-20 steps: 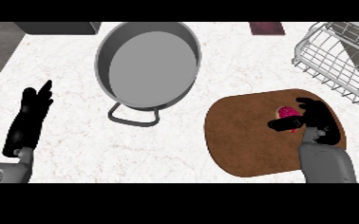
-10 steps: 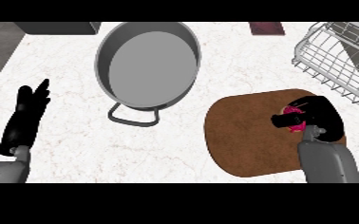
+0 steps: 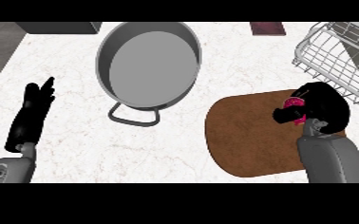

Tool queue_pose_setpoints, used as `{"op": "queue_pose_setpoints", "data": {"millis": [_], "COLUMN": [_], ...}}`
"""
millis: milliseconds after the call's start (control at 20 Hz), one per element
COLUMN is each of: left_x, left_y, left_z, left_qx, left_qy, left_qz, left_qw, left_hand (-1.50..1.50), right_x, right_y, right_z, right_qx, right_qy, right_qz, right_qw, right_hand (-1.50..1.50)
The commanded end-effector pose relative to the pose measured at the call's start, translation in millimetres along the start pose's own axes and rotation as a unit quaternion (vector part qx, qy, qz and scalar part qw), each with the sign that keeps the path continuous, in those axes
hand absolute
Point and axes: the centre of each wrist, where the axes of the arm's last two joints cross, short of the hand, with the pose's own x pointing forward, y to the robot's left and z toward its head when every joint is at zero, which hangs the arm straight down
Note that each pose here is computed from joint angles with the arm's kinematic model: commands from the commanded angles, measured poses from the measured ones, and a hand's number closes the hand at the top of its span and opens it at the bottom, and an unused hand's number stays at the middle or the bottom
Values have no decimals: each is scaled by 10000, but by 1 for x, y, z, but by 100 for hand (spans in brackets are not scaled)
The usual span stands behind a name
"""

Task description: Pick the cupcake from the cutting board and place it in the pot

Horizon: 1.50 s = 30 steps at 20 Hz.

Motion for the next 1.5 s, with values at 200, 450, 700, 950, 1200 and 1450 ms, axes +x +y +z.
{"op": "queue_pose_setpoints", "data": {"millis": [200, 450, 700, 950, 1200, 1450], "left_x": [1, -8, -3, 1, -1, 7], "left_y": [3, -3, -7, -20, 7, -5], "left_z": [0, 2, 6, -3, -5, 2], "left_qx": [64, 35, 9, 61, 32, 18], "left_qy": [-20, 58, 58, 58, -23, -12], "left_qz": [-54, 58, 16, -13, 59, 41], "left_qw": [10000, 10000, 10000, 10000, 10000, 10000], "left_hand": [0, 0, 0, 0, 0, 0], "right_x": [5, 11, 25, 48, 76, 124], "right_y": [-11, -40, -88, -103, -149, -144], "right_z": [22, 53, 82, 116, 151, 200], "right_qx": [-373, -1302, -1765, -2177, -1815, -1416], "right_qy": [-3305, -4063, -4963, -5280, -5553, -5529], "right_qz": [1330, 22, -1441, -1681, -1491, -1362], "right_qw": [9337, 9044, 8377, 8035, 7978, 8097], "right_hand": [150, 150, 150, 150, 150, 150]}}
